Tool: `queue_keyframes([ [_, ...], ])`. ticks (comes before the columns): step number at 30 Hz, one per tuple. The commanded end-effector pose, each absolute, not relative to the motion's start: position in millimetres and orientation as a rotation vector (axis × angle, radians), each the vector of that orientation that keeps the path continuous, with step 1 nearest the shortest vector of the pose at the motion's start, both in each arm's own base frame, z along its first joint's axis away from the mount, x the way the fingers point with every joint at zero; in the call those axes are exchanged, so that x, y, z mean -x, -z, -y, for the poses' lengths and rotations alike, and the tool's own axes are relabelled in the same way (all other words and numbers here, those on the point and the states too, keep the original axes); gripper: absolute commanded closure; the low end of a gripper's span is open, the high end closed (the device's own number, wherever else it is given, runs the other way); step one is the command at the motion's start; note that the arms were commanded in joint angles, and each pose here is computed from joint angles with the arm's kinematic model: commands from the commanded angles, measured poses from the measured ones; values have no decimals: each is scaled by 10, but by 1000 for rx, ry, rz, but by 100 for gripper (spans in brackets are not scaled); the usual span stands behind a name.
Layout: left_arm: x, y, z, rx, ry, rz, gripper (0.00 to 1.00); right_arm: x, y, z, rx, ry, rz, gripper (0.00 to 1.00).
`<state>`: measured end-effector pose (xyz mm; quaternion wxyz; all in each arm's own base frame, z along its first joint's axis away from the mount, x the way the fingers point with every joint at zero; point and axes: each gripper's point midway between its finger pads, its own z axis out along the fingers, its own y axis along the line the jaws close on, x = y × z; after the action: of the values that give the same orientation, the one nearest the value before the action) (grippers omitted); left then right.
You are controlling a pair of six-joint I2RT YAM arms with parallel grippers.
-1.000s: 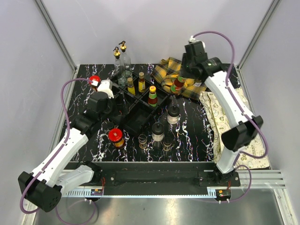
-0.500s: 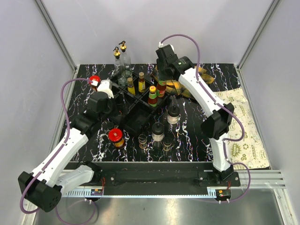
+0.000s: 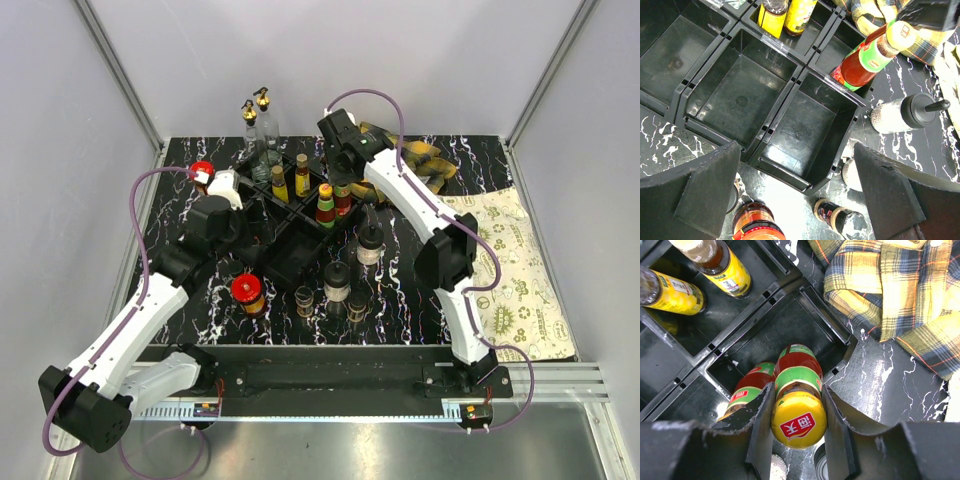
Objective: Organize the condiment bottles
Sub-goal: Place the bottle in the storage box.
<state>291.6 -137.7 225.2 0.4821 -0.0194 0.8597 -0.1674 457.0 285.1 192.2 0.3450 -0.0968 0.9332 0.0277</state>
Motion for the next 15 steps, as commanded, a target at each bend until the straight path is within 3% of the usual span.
queue_keyframes([
  [1, -2984, -2368, 1386, 62, 414, -2045, 1, -4698, -2300, -2972, 239, -83, -2288, 100],
  [5, -2983, -2364, 1394, 59, 416, -2047, 1, -4707, -2190, -2985, 243, -40, -2297, 100],
  [8, -2986, -2364, 1388, 63, 414, -2047, 1, -4704, -2130, -2993, 241, -19, -2303, 94],
  [15, -2985, -2354, 1381, 65, 410, -2049, 1, -4682, -2133, -2950, 206, 3, -2305, 64],
])
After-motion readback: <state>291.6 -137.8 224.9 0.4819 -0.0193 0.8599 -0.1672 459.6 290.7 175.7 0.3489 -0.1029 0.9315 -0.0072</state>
